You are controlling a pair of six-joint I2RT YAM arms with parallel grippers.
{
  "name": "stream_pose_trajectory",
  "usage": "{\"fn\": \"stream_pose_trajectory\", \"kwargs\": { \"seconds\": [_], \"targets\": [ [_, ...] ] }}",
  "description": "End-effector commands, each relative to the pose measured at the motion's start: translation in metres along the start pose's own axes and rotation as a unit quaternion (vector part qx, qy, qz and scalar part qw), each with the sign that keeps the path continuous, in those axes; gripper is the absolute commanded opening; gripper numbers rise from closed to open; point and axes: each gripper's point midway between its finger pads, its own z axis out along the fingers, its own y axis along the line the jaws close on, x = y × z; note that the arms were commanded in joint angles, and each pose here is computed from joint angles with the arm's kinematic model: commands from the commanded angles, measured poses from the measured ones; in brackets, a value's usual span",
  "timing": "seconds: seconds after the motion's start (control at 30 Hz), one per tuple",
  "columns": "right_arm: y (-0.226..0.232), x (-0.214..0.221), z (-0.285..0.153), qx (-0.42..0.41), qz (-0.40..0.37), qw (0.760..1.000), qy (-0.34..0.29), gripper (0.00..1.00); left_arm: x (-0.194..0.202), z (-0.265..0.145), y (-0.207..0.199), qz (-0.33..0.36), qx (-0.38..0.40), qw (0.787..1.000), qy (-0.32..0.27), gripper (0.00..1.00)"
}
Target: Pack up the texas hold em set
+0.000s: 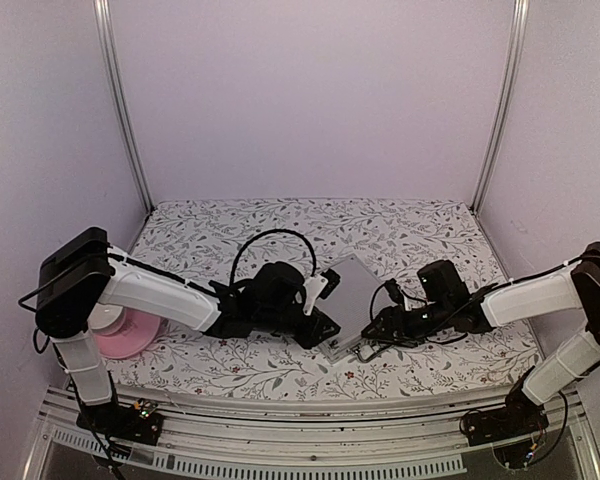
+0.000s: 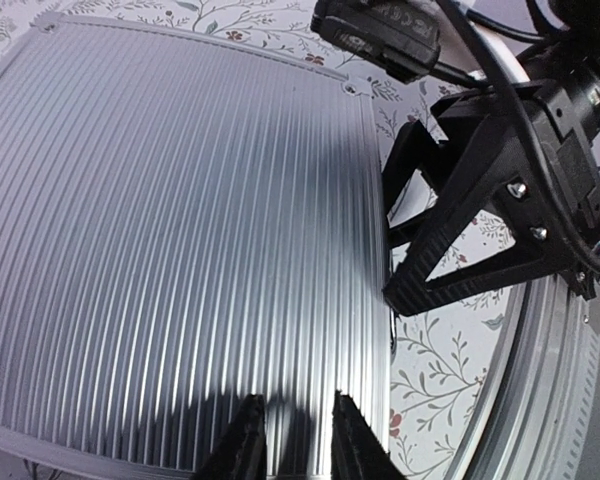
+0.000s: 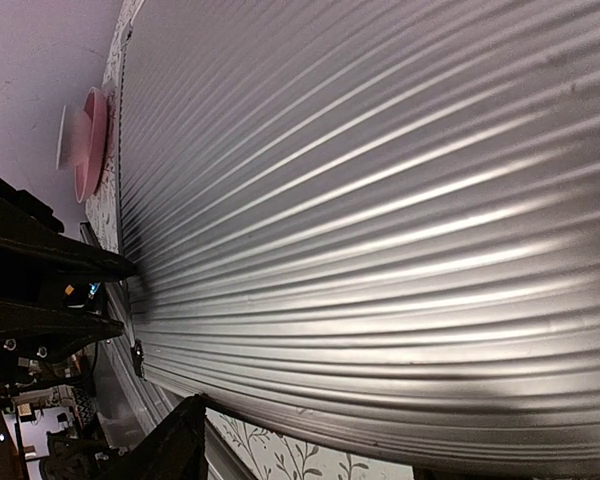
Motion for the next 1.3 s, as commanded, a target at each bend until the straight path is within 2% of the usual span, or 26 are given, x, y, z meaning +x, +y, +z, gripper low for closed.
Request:
{"fn": "stream_pose_trajectory", "kwargs": {
  "seconds": [0.0, 0.57, 0.83, 1.27],
  "targets": [
    [-0.018, 0.006, 0.000, 0.057, 0.011, 0.998, 0.006, 0.67, 0.056, 0.000, 0.018, -0.006, -0.033, 0.996, 0.087, 0.24],
    [-0.025, 0.013, -0.009, 0.104, -0.011, 0.994, 0.010, 0.65, 0.057, -0.003, 0.019, -0.008, -0.037, 0.996, 0.084, 0.23],
    [-0.012, 0.018, -0.011, 0.063, -0.028, 0.998, 0.011, 0.61, 0.059, -0.003, 0.021, -0.010, -0.039, 0.996, 0.086, 0.23],
    [-0.010, 0.007, 0.003, 0.056, -0.049, 0.997, 0.009, 0.53, 0.057, -0.003, 0.021, -0.011, -0.041, 0.996, 0.082, 0.23]
  ]
}}
